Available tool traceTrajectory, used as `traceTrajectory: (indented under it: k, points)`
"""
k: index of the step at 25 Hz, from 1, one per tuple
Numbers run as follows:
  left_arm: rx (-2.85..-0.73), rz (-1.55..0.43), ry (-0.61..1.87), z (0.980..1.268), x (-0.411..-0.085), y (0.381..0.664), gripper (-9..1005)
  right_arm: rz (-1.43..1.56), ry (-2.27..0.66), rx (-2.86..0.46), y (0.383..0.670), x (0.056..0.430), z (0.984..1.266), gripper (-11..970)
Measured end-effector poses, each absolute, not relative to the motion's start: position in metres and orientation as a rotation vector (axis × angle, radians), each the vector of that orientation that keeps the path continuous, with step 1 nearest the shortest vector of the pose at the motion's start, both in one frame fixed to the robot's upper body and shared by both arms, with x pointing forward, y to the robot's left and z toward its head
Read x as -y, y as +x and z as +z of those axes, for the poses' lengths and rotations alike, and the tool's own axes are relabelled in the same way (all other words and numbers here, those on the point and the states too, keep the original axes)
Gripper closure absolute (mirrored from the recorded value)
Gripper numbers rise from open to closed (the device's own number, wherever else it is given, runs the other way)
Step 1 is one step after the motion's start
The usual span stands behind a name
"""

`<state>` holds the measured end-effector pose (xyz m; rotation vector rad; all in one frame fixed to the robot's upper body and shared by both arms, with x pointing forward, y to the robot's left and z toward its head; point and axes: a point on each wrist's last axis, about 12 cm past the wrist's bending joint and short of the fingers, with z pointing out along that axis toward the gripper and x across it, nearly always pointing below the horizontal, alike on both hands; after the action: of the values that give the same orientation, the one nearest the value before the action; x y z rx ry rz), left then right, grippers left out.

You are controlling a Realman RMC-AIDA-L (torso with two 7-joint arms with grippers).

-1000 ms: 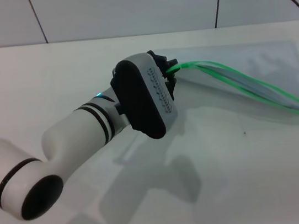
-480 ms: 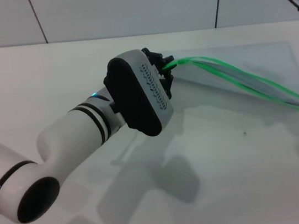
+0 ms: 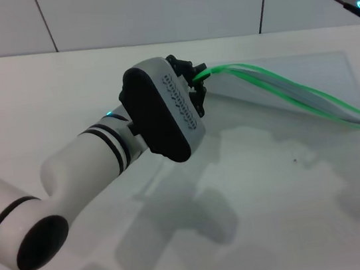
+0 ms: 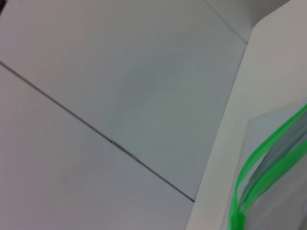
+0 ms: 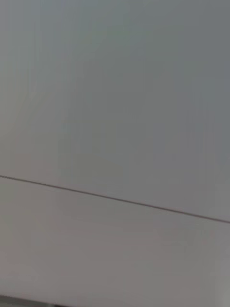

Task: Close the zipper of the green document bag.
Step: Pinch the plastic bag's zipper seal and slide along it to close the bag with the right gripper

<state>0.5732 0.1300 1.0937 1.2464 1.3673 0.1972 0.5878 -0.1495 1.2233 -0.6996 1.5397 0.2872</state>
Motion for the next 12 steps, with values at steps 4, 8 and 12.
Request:
traceTrajectory:
  k: [4, 8, 12]
  points:
    - [-1.374, 0.19, 1.232, 1.095, -0.13, 0.574, 941, 0.317, -0.737, -1.568, 0.593, 0.154, 1.223, 623]
    - [-1.377, 0.191, 1.229, 1.094, -0.131, 0.573, 941, 0.372, -0.798, -1.592, 0.6, 0.163, 1.216, 622]
    - [-1.373, 0.187, 1.223, 1.096, -0.131, 0.572, 941, 0.45, -0.838, -1.607, 0.606, 0.167, 1.212, 621]
